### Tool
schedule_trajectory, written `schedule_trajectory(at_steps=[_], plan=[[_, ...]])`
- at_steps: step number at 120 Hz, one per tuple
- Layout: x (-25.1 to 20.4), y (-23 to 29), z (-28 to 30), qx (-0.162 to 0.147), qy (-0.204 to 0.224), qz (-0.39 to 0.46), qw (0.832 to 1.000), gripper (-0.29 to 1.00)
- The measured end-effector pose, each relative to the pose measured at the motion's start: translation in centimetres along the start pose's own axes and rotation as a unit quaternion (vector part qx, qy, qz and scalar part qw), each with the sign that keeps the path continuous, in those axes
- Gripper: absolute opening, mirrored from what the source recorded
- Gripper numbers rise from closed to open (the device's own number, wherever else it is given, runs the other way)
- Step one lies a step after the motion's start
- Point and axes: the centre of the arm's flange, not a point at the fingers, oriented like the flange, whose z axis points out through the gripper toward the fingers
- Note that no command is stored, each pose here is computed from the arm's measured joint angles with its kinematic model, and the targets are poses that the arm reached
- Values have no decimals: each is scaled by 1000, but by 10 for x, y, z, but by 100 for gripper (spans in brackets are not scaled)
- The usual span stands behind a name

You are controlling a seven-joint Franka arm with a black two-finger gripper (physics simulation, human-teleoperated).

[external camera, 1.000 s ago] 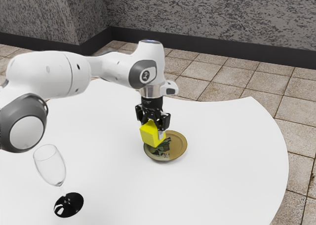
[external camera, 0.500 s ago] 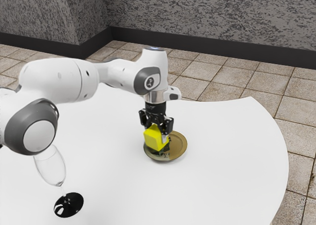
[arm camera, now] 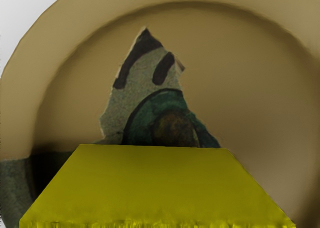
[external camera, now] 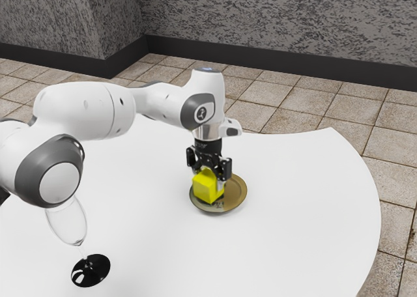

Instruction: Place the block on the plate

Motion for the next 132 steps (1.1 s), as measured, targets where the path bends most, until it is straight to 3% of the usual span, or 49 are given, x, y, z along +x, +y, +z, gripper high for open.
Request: schedule_trajectory(at_steps=[22,42,92,132], plan=[[-2,1,-13,0,9,3,1000,64],[-20,6,-61,0,36,7,999,68],[-133,4,-214,-6,87,4,996,70],[-214,-44,-299,-2,103,-51,993,70]])
